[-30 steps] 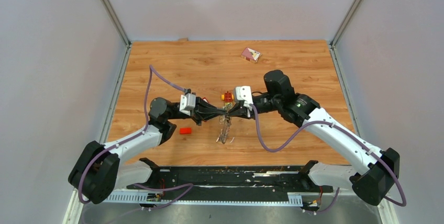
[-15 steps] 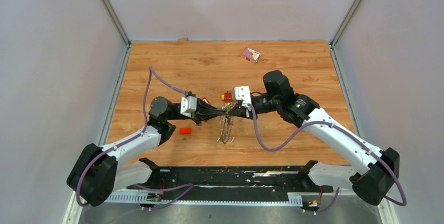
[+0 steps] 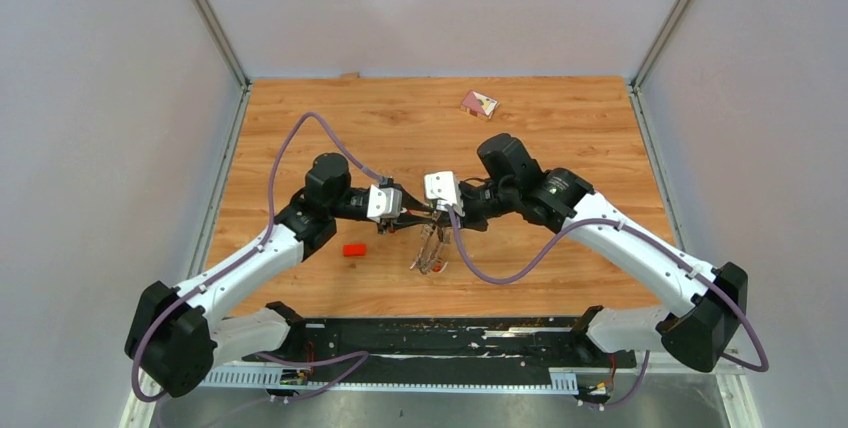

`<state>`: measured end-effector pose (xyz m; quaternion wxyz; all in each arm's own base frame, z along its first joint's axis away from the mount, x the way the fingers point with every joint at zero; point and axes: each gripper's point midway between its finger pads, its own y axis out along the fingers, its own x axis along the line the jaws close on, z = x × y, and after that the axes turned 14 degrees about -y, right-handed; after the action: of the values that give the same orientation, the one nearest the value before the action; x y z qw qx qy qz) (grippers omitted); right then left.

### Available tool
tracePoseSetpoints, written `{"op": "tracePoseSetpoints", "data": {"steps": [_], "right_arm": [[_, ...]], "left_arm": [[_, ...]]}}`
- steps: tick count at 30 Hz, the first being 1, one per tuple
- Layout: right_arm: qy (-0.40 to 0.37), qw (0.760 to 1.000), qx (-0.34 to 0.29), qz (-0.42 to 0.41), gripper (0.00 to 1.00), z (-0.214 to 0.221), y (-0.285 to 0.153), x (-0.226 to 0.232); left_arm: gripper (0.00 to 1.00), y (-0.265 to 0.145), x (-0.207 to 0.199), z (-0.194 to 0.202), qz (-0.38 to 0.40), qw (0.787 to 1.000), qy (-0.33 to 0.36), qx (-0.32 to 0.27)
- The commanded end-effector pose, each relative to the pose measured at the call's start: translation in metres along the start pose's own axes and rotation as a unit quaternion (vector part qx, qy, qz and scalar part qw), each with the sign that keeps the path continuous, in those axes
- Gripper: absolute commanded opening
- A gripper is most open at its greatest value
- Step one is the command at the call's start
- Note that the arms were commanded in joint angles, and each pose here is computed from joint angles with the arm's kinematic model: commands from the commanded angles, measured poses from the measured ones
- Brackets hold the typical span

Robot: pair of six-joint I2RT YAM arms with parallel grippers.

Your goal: Put the keys on the keyring

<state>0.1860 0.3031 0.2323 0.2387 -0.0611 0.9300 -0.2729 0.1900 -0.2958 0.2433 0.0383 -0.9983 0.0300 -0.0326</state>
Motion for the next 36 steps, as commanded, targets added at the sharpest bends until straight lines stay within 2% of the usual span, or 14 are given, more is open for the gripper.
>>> {"op": "tracePoseSetpoints", "data": {"steps": [1,4,7,11,24,36], "right_arm": [[-0.026,0.999,0.002,0.020,0.00,-0.016,-0.009,-0.015],[-0.026,0.999,0.003,0.024,0.00,-0.016,-0.009,-0.016],[-0.023,0.999,0.003,0.022,0.00,-0.017,-0.008,-0.016],[-0.019,1.000,0.009,0.020,0.00,-0.014,-0.006,-0.018],[-0.016,1.000,0.008,0.011,0.00,-0.012,-0.005,-0.013],[-0.023,1.000,0.007,0.002,0.00,-0.013,-0.009,-0.006]], "left_arm": [[0.30,0.000,-0.003,0.009,0.010,0.999,0.021,0.028],[0.29,0.000,-0.005,0.013,0.017,0.999,0.025,0.033],[0.24,0.001,-0.006,0.014,0.019,0.999,0.024,0.034],[0.24,0.004,-0.005,0.013,0.020,0.999,0.022,0.033],[0.28,0.006,-0.003,0.001,0.011,0.999,0.042,0.020],[0.35,-0.001,-0.012,-0.009,0.028,0.997,0.066,0.039]]}}
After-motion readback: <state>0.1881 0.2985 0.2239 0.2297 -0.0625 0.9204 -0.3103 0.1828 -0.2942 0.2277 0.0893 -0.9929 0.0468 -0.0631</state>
